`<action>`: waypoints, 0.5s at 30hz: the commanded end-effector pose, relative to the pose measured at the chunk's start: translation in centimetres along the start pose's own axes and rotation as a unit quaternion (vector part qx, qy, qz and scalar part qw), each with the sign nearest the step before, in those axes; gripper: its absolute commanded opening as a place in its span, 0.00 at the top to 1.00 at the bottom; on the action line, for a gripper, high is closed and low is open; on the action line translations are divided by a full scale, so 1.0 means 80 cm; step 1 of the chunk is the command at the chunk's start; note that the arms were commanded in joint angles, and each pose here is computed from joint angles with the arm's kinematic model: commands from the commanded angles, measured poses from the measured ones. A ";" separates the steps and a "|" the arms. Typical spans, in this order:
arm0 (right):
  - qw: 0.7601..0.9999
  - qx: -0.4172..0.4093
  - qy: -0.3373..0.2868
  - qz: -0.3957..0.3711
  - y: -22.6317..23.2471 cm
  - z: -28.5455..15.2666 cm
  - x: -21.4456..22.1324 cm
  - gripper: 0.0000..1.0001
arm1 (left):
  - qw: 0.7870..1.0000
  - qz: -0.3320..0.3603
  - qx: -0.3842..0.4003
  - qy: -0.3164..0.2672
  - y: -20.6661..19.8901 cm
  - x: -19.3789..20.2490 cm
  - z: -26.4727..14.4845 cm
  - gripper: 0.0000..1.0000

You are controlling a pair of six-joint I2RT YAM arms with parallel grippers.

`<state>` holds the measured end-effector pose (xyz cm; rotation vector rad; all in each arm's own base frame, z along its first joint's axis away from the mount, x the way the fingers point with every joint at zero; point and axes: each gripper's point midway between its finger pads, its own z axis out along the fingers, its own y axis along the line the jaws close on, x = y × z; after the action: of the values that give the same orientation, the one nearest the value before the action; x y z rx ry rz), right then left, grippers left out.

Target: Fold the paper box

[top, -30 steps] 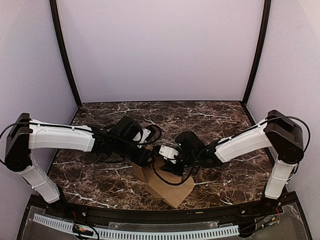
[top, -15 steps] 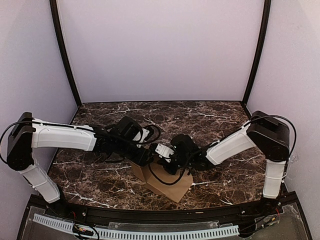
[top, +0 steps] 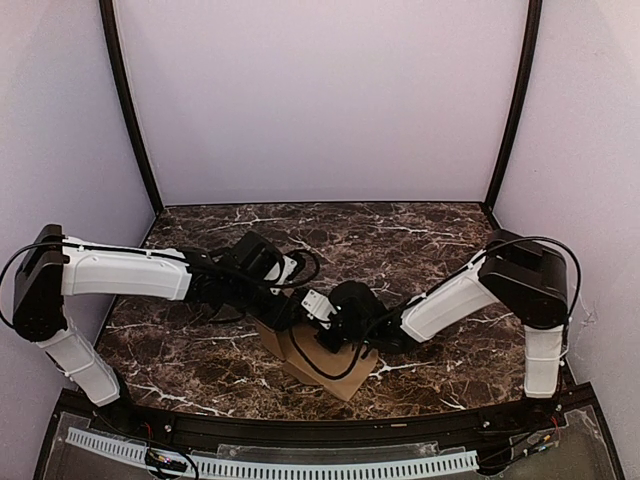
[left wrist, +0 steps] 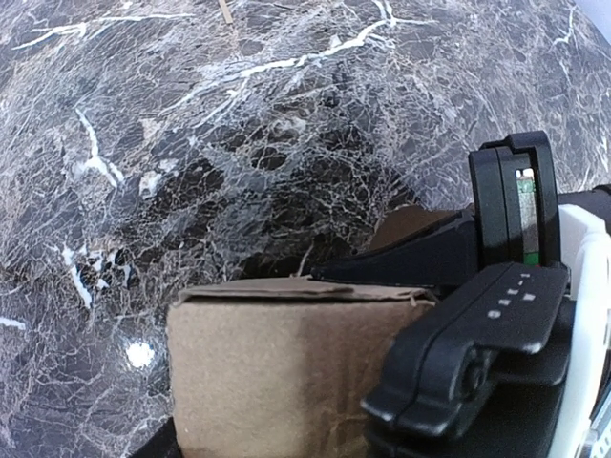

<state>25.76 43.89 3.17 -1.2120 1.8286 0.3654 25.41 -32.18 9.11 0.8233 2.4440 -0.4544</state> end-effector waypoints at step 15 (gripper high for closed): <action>0.975 -0.195 0.017 -0.108 0.015 -0.121 -0.002 0.46 | 0.999 0.047 0.012 0.002 -0.026 -0.010 -0.017 0.47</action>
<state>22.84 39.97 9.10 -1.4844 1.7017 0.4766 24.14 -33.35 9.85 0.9180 2.4264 -0.4785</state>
